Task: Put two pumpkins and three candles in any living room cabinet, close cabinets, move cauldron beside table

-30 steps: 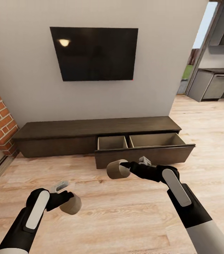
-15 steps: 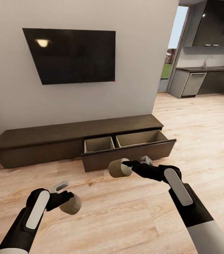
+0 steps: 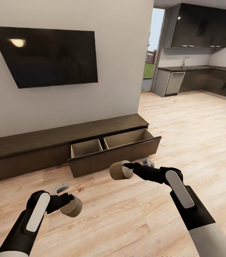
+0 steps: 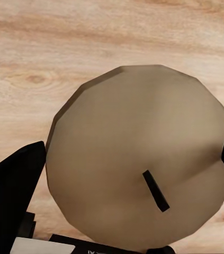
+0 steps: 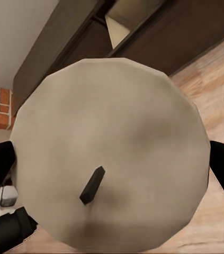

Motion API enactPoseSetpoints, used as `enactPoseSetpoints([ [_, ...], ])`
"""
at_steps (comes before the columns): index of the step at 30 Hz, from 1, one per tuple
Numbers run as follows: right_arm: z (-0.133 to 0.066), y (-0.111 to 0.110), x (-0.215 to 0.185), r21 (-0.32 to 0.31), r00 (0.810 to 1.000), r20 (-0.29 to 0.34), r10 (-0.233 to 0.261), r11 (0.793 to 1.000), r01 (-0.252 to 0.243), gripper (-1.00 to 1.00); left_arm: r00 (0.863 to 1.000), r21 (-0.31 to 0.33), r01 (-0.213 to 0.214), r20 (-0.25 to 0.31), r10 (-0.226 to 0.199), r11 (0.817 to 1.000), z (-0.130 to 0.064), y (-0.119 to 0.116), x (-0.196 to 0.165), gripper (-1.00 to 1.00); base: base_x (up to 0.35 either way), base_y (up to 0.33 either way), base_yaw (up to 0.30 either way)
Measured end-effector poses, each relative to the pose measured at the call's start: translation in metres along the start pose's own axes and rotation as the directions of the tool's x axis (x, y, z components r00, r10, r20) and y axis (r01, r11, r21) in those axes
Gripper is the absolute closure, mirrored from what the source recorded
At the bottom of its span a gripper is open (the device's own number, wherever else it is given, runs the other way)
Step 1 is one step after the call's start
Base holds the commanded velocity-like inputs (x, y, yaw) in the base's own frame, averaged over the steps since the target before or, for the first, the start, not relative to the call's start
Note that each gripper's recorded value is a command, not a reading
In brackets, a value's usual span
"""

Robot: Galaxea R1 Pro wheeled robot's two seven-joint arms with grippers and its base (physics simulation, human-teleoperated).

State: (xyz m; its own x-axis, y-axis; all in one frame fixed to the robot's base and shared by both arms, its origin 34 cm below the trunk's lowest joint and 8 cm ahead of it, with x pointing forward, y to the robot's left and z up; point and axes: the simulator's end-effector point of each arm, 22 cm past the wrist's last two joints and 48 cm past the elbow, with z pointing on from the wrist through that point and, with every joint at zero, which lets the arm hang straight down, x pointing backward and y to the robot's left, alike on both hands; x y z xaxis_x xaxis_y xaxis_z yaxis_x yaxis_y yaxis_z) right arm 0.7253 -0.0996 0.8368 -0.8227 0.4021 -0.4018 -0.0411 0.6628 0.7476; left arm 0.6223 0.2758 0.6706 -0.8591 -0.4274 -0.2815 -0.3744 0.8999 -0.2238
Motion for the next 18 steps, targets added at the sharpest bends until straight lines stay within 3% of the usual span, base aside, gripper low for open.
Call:
enactPoseSetpoints([
  [18, -0.0005, 0.0007, -0.0002, 0.000, 1.000, 0.001, -0.002, 1.000, 0.002, 1.00, 1.000, 0.000, 0.000, 0.001, 0.000, 1.000, -0.0003, -0.0001, 0.0000, 1.00, 0.208, -0.200, -0.271],
])
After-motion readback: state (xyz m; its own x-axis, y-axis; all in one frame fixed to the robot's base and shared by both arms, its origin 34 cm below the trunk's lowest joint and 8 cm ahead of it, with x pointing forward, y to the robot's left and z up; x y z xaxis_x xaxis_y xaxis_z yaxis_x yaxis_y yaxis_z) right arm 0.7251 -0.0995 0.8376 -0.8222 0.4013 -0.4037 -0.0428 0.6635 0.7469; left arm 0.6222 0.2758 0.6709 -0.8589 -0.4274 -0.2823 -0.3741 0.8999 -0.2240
